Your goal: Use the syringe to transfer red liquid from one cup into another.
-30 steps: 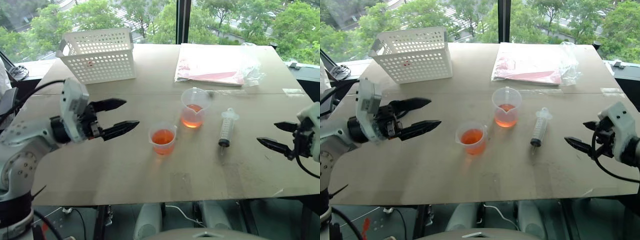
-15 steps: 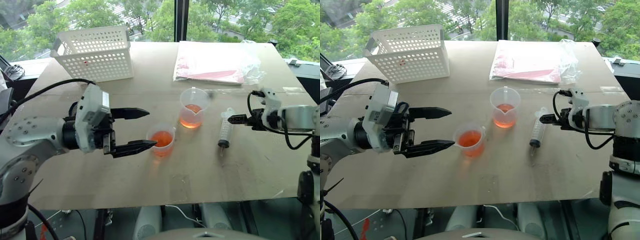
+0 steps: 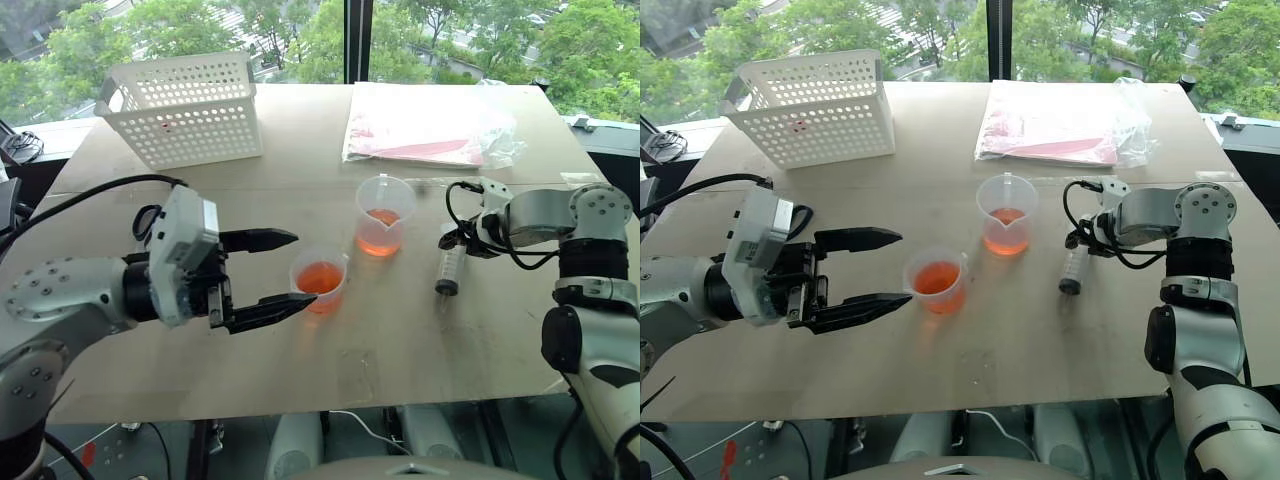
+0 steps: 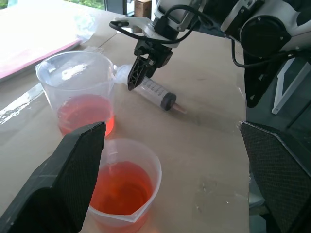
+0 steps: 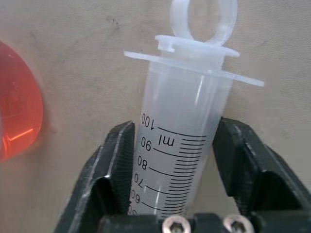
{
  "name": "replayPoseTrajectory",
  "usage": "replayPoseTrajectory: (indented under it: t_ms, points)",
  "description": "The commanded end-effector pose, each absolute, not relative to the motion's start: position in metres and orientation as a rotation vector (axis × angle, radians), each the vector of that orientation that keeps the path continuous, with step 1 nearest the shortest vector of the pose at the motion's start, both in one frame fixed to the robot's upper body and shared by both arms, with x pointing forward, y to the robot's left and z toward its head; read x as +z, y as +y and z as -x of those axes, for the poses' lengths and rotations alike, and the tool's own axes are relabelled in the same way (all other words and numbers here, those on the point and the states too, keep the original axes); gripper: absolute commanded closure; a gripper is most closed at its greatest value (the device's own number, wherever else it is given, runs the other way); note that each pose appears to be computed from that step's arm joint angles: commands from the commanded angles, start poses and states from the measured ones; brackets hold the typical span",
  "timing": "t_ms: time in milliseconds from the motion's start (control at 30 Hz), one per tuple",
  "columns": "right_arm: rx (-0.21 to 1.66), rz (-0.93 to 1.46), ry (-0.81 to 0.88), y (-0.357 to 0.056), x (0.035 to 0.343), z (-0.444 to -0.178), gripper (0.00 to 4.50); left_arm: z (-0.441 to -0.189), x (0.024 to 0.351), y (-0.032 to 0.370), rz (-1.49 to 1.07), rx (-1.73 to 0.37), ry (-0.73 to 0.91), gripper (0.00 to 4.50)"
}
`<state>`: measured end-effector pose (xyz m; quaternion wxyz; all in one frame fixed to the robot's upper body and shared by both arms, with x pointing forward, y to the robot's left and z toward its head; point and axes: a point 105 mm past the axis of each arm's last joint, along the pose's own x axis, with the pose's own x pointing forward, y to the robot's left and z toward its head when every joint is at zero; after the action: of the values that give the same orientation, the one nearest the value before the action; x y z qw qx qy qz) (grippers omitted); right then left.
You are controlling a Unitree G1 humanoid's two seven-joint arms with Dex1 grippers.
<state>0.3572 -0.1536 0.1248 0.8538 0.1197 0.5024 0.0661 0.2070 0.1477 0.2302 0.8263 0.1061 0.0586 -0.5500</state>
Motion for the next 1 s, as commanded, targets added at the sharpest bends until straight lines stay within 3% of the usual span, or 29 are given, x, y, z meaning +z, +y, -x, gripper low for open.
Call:
replayPoseTrajectory:
  t_ms: [33, 133, 200, 300, 400, 500, 633, 700, 1000]
  points:
    - [0.148, -0.173, 1.041, -0.155, 0.127, -0.354, 3.04, -0.204, 0.237, 0.149, -0.253, -1.156, 0.089, 0.00]
    - [0.276, -0.021, 0.909, -0.165, 0.153, -0.340, 3.04, -0.207, 0.236, 0.147, -0.233, -1.137, 0.068, 0.00]
    - [0.491, 0.048, 0.773, -0.160, 0.180, -0.312, 3.04, -0.210, 0.237, 0.149, -0.215, -1.108, 0.046, 0.00]
    - [0.904, 0.056, 0.487, -0.140, 0.240, -0.252, 3.04, -0.224, 0.238, 0.162, -0.228, -0.994, -0.009, 0.00]
    - [1.115, -0.075, 0.094, -0.126, 0.295, -0.230, 3.05, -0.230, 0.240, 0.169, -0.190, -0.949, -0.038, 0.00]
    - [1.082, -0.098, -0.037, -0.120, 0.306, -0.241, 3.06, -0.233, 0.241, 0.170, -0.192, -0.944, -0.047, 0.00]
    - [0.933, -0.249, -0.382, -0.099, 0.333, -0.290, 3.06, -0.250, 0.248, 0.181, -0.234, -0.882, -0.092, 0.00]
    - [0.834, -0.220, -0.439, -0.092, 0.323, -0.311, 3.06, -0.256, 0.255, 0.185, -0.250, -0.855, -0.123, 0.00]
    - [0.744, -0.157, -0.457, -0.057, 0.255, -0.333, 3.06, -0.265, 0.263, 0.183, -0.275, -0.828, -0.172, 0.00]
